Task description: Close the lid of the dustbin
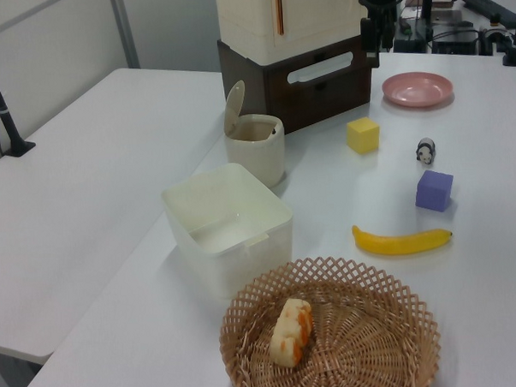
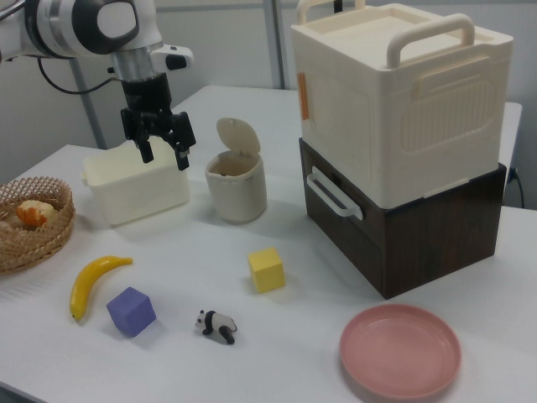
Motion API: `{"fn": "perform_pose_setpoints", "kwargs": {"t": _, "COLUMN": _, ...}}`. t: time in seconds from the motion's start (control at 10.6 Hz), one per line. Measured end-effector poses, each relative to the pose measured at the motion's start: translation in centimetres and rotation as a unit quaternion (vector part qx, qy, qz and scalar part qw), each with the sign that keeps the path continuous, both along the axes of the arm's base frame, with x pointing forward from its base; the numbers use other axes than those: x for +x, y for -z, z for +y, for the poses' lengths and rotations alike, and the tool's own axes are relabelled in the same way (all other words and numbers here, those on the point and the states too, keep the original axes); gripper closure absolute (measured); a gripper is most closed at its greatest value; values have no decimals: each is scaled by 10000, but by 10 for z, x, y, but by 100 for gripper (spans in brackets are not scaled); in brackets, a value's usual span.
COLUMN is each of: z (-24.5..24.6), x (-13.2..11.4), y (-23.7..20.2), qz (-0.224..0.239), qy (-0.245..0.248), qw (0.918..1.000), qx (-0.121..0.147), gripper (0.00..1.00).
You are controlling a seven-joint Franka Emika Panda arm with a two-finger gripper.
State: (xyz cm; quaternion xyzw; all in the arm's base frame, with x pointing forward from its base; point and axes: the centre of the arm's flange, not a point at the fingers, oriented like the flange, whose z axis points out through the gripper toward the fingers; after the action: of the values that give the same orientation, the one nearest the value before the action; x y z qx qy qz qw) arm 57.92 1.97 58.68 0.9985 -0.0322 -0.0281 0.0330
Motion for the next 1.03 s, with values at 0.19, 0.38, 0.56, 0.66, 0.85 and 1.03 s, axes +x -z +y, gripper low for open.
{"fn": "perform_pose_setpoints", "kwargs": {"t": 0.19, "z": 3, "x": -1, "y": 2, "qz": 57, "qy": -77, "qw": 10000, "qx": 1, "gripper": 0}}
{"fn": "perform_pose_setpoints", "kwargs": {"t": 0.38, "z": 3, "x": -2, "y": 2, "qz": 102, "qy": -131, "qw": 9999, "qx": 4, "gripper": 0}}
{"fn": "perform_pose_setpoints", "kwargs": {"t": 0.56, "z": 3, "x": -2, "y": 2, "qz": 106, "qy": -148, "qw": 9998, "qx": 5, "gripper": 0}}
{"fn": "perform_pose_setpoints", "kwargs": {"t": 0.66, "z": 5, "x": -4, "y": 2, "qz": 167, "qy": -170, "qw": 9997, "qx": 4, "gripper": 0}}
{"fn": "perform_pose_setpoints", "kwargs": {"t": 0.85, "z": 16, "x": -12, "y": 0, "qz": 352, "qy": -258, "qw": 9990, "qx": 1, "gripper": 0}}
{"fn": "perform_pose_setpoints", "kwargs": {"t": 1.03, "z": 24, "x": -16, "y": -3, "qz": 372, "qy": -330, "qw": 9988, "qx": 0, "gripper": 0}}
